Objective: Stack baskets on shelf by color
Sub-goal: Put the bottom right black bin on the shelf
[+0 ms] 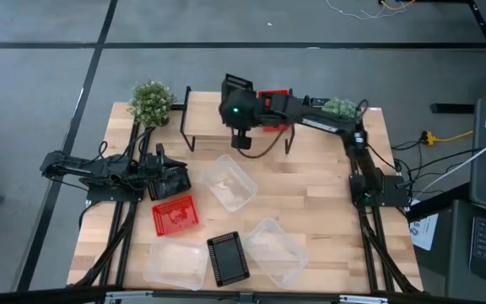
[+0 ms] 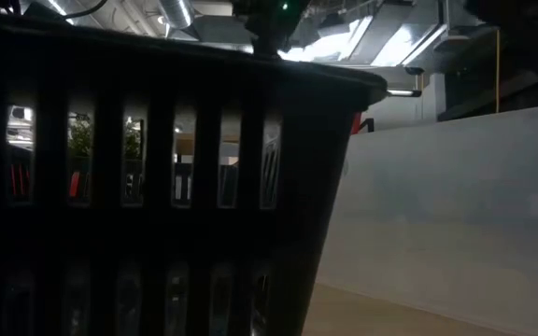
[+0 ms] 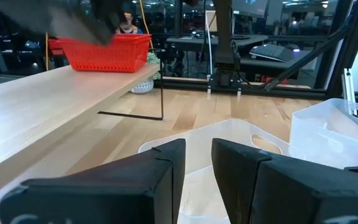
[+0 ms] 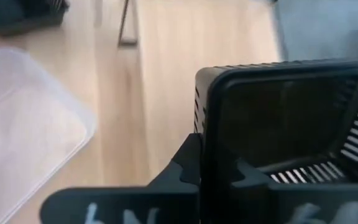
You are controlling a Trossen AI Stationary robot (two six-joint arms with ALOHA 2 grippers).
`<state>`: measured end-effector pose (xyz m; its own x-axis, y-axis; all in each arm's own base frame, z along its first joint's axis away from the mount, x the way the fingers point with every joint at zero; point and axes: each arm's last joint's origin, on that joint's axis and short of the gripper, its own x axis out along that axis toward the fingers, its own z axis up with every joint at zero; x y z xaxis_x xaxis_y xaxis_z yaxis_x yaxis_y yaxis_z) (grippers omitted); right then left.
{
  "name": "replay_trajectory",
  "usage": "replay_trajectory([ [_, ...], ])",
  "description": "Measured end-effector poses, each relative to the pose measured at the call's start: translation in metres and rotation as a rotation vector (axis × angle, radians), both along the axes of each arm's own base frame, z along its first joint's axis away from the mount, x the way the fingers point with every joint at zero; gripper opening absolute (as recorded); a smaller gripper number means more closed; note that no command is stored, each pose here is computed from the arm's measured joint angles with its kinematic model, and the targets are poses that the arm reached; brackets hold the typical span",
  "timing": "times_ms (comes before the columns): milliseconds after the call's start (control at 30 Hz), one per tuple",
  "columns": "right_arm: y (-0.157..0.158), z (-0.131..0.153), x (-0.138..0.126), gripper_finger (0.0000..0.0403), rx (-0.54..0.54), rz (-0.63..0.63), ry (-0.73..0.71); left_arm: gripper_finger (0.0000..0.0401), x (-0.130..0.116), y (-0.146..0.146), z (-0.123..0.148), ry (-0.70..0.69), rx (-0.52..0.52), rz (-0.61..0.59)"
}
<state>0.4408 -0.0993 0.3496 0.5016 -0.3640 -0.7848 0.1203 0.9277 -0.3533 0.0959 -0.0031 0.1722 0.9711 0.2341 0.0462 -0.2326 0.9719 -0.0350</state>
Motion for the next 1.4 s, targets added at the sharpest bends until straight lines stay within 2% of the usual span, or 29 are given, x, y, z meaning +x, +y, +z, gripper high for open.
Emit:
replay_trajectory([
  [233,-0.005,-0.040,0.006,0.0000,0.048,-0.006,0.182,0.0072,0.000,0.000,0.000,0.000,-0.006,-0.001],
  [600,-0.008,-0.040,0.008,0.0002,0.042,-0.009,0.164,0.0072,0.000,0.000,0.000,0.001,-0.006,-0.001],
  [1067,-0.014,-0.041,0.011,0.0106,0.024,-0.026,0.140,0.0072,0.000,0.000,0.000,0.002,-0.006,-0.001],
  [1267,-0.011,-0.041,0.012,0.0116,0.036,-0.051,0.127,0.0072,0.000,0.000,0.000,0.002,-0.006,-0.001],
  [1400,-0.010,-0.041,0.012,0.0117,0.078,-0.128,0.088,0.0072,0.000,0.000,0.000,0.002,-0.006,-0.001],
])
